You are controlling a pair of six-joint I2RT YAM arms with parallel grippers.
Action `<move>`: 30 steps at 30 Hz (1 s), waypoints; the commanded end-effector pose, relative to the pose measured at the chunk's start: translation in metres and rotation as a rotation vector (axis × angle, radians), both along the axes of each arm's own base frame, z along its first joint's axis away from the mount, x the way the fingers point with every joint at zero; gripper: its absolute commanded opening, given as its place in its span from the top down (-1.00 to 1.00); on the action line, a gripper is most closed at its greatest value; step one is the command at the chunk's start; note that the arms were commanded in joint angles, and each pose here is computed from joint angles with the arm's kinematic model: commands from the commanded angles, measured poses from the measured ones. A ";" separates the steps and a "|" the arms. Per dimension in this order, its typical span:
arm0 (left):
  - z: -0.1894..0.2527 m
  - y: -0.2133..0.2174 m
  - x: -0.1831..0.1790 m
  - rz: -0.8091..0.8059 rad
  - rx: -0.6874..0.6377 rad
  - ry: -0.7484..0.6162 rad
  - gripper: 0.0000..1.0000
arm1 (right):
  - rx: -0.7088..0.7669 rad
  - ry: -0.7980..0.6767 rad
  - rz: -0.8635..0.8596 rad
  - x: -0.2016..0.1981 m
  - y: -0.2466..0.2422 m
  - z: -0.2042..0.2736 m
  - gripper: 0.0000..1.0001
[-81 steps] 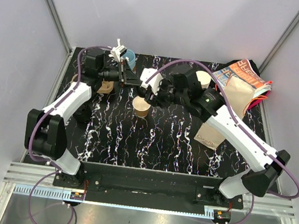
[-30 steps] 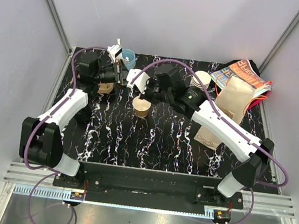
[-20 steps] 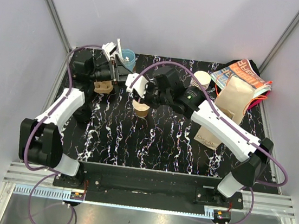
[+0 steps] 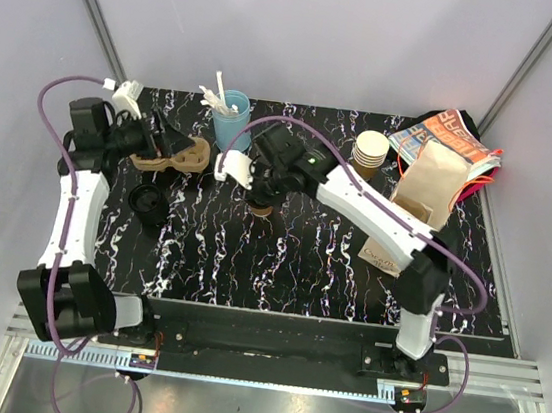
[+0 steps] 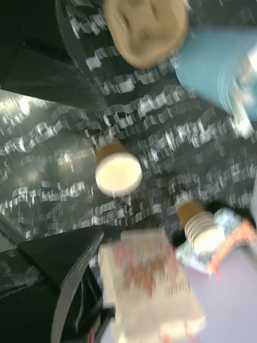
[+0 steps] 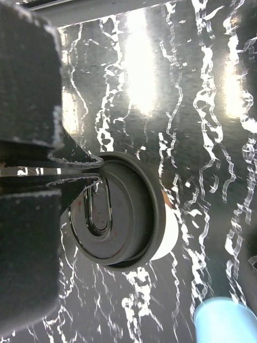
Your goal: Pack the takeout coffee
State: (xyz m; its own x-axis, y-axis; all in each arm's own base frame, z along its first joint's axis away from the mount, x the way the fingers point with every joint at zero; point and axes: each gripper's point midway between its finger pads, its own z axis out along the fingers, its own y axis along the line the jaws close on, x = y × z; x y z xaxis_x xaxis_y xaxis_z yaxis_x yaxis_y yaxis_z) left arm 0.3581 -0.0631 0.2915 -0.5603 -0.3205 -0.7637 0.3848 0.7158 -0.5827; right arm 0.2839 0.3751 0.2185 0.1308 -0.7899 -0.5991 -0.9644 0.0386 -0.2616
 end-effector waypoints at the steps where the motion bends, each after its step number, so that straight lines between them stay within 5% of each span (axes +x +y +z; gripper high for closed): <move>1: -0.027 0.039 0.003 0.154 0.200 -0.056 -0.87 | -0.105 0.026 0.027 0.002 0.000 -0.012 0.99; 19: -0.036 0.057 -0.013 0.254 0.258 -0.045 -0.98 | -0.379 0.073 -0.022 0.045 -0.008 -0.065 0.95; 30: -0.041 0.053 -0.012 0.236 0.238 -0.034 -0.98 | -0.390 0.060 -0.029 0.057 -0.008 -0.077 0.95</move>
